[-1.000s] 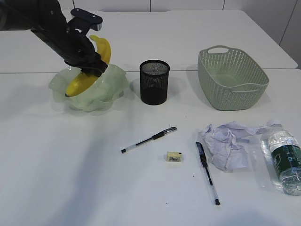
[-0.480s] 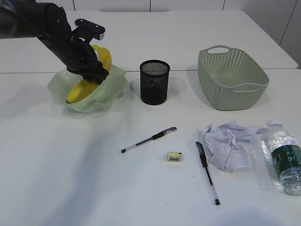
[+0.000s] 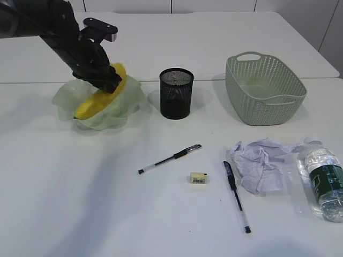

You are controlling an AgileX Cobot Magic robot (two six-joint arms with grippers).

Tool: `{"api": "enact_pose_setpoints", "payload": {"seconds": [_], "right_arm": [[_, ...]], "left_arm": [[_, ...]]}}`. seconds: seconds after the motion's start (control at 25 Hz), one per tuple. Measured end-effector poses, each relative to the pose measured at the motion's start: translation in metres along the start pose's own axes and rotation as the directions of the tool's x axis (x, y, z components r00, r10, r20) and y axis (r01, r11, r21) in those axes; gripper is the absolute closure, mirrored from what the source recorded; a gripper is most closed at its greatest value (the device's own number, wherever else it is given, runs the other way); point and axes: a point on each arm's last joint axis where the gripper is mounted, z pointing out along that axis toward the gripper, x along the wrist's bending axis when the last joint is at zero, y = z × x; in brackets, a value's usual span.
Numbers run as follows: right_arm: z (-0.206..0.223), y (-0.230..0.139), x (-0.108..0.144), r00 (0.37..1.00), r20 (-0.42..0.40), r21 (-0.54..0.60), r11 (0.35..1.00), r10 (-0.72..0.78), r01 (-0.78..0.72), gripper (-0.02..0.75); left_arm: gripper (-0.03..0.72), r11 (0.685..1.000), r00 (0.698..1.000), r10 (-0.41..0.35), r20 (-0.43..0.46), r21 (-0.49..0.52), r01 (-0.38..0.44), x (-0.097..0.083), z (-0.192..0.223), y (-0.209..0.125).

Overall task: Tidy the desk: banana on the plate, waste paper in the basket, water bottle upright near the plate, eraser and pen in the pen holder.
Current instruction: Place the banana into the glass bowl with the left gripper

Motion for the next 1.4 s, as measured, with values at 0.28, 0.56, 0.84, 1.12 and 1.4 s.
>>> {"api": "enact_pose_setpoints", "payload": {"seconds": [0.28,0.56,0.84,1.12,1.4], "right_arm": [[0.0,-0.001,0.0,1.0,-0.002,0.014,1.0,0.001,-0.001,0.237],[0.0,-0.001,0.0,1.0,-0.003,0.016,1.0,0.002,-0.001,0.237],[0.0,-0.001,0.0,1.0,-0.003,0.016,1.0,0.002,-0.001,0.237],[0.0,-0.001,0.0,1.0,-0.003,0.016,1.0,0.002,-0.001,0.237],[0.0,-0.001,0.001,1.0,-0.014,0.015,1.0,0.007,-0.006,0.237]], "left_arm": [[0.308,1.0,1.0,0.005,-0.001,-0.007,-0.005,0.002,-0.008,0.009],[0.302,0.999,1.0,0.009,0.014,0.041,-0.009,0.001,-0.016,0.011],[0.3,0.987,0.999,0.005,0.052,0.162,-0.013,-0.002,-0.017,0.0],[0.298,0.974,0.997,-0.002,0.072,0.227,-0.014,-0.004,-0.04,-0.001],[0.298,0.964,0.997,-0.028,0.079,0.264,0.006,-0.006,-0.067,0.0]]}}
